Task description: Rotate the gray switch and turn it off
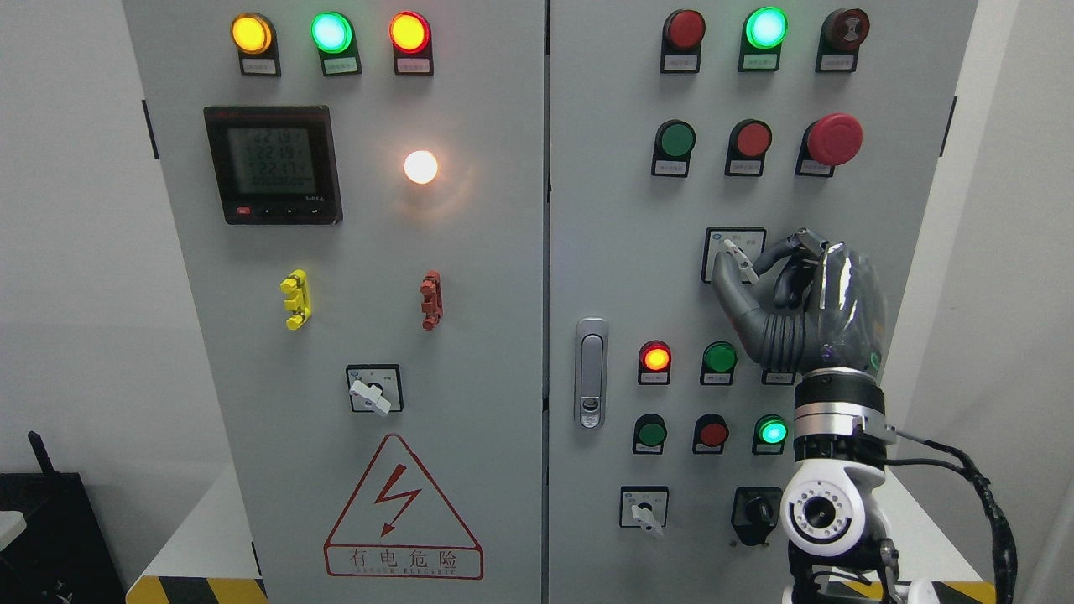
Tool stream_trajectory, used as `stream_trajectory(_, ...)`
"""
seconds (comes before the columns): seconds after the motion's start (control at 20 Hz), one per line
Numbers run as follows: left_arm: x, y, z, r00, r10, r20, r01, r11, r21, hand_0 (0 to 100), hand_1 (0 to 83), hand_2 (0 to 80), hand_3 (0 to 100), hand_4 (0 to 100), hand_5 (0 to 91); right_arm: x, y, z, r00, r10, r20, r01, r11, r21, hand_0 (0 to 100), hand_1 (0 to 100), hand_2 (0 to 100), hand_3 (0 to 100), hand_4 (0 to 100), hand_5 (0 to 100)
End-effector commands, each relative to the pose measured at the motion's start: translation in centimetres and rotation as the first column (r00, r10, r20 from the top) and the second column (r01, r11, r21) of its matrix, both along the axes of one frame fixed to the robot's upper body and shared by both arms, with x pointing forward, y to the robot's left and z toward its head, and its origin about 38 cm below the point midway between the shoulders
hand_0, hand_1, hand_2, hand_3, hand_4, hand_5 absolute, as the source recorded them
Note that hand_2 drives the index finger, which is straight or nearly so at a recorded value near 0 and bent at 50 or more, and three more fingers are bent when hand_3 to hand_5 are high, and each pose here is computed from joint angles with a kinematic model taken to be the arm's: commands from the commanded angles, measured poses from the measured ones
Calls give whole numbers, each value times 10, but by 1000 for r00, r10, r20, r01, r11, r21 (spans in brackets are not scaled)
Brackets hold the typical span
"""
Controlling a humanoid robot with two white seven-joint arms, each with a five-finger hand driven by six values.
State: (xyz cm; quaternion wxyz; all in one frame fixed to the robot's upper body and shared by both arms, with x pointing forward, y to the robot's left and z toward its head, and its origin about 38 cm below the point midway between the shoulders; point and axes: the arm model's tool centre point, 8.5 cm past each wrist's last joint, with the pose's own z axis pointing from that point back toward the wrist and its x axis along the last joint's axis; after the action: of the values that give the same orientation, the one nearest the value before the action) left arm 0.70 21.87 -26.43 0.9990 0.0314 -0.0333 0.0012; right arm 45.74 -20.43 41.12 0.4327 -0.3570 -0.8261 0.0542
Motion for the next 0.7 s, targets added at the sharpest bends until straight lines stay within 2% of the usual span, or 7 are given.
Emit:
stream_trajectory(0.0,15,0,0,999,27,34,-27,1000,-1,120,389,0,0,0,0,1,-5,-1,1000,-8,-6,8,1000,8,417,510,676,1000,973,1000)
stream_trajectory(0.65,15,0,0,999,27,34,-27,1000,-1,120,389,0,0,0,0,2,-4,1,1000,-5,-4,5,1000,9,456,480,681,1000,975,1000)
